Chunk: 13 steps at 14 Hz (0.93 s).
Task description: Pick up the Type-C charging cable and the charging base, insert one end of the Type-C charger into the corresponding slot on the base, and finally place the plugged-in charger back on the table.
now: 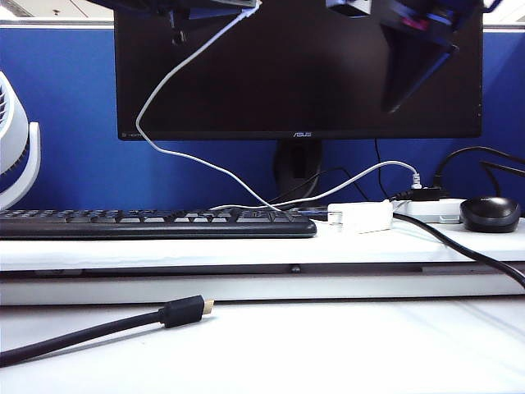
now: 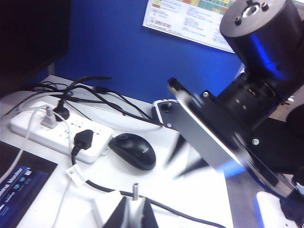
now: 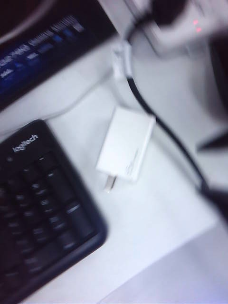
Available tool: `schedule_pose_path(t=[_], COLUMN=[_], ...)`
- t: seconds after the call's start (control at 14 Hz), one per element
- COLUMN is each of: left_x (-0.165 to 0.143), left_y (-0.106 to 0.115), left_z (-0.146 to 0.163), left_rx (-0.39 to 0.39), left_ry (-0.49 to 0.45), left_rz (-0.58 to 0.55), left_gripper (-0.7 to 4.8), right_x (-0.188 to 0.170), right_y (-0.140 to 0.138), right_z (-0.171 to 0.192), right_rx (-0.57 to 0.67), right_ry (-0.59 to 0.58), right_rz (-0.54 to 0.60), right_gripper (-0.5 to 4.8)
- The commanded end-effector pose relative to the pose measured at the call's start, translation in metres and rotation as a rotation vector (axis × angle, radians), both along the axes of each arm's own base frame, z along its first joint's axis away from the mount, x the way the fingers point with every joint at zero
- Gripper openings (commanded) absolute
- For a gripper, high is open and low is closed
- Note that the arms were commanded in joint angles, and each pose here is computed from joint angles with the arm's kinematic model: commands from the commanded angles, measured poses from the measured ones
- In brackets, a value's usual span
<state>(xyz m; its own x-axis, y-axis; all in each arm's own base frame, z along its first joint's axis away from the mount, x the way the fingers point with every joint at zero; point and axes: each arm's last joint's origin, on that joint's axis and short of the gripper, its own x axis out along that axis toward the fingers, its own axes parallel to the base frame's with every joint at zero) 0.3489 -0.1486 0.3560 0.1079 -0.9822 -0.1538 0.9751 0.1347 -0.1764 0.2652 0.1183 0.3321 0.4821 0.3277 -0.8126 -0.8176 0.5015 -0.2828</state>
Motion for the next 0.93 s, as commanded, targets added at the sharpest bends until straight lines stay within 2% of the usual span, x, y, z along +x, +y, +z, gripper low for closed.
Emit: schedule_pose_path(t=[0.07,0.14,0.21,0.29,0.36,0.43,0.57,0.64,0.71,0.78,0.93], left_x=[-0.003,-0.003,-0.003,-0.003,-0.003,-0.003,-0.003,-0.004,-0.004,-0.004,-0.005], left_y=[0.001,0.001,0.001,0.001,0.001,0.001,0.001,0.001,0.001,0.001,0.001], left_z=[0.006,0.006,0.005,0.005,0.005,0.005,0.005,0.006,0.006,0.006,0.007], left_rx=[-0.009,-0.007,-0.006,-0.006,-0.006,-0.006,-0.006,-0.009,-0.009,-0.011,-0.011], left_ry=[0.017,0.022,0.026,0.026,0.027,0.027,0.028,0.05,0.052,0.051,0.051], left_rz=[0.014,0.015,0.015,0.015,0.015,0.015,0.015,0.014,0.012,0.007,0.008], left_gripper=[-0.07,-0.07,-0.07,-0.07,-0.07,-0.07,-0.07,-0.07,-0.07,-0.07,-0.07], right_x=[0.001,0.002,0.005,0.007,0.011,0.014,0.016,0.039,0.042,0.053,0.064], right_y=[0.0,0.001,0.003,0.004,0.007,0.007,0.006,0.016,0.018,0.024,0.028], right_z=[-0.001,-0.002,0.001,0.003,0.005,0.007,0.008,-0.022,-0.027,-0.047,-0.072], right_rx=[-0.078,0.048,0.34,0.529,0.717,0.835,0.922,1.018,1.013,0.966,0.898], right_ry=[-0.037,0.04,0.189,0.287,0.383,0.433,0.472,0.676,0.699,0.757,0.78], right_rz=[0.101,-0.106,-0.493,-0.75,-0.955,-1.08,-1.179,-1.473,-1.486,-1.524,-1.603], right_gripper=[3.06,3.16,3.15,3.15,3.16,3.15,3.16,4.44,4.7,4.79,4.79])
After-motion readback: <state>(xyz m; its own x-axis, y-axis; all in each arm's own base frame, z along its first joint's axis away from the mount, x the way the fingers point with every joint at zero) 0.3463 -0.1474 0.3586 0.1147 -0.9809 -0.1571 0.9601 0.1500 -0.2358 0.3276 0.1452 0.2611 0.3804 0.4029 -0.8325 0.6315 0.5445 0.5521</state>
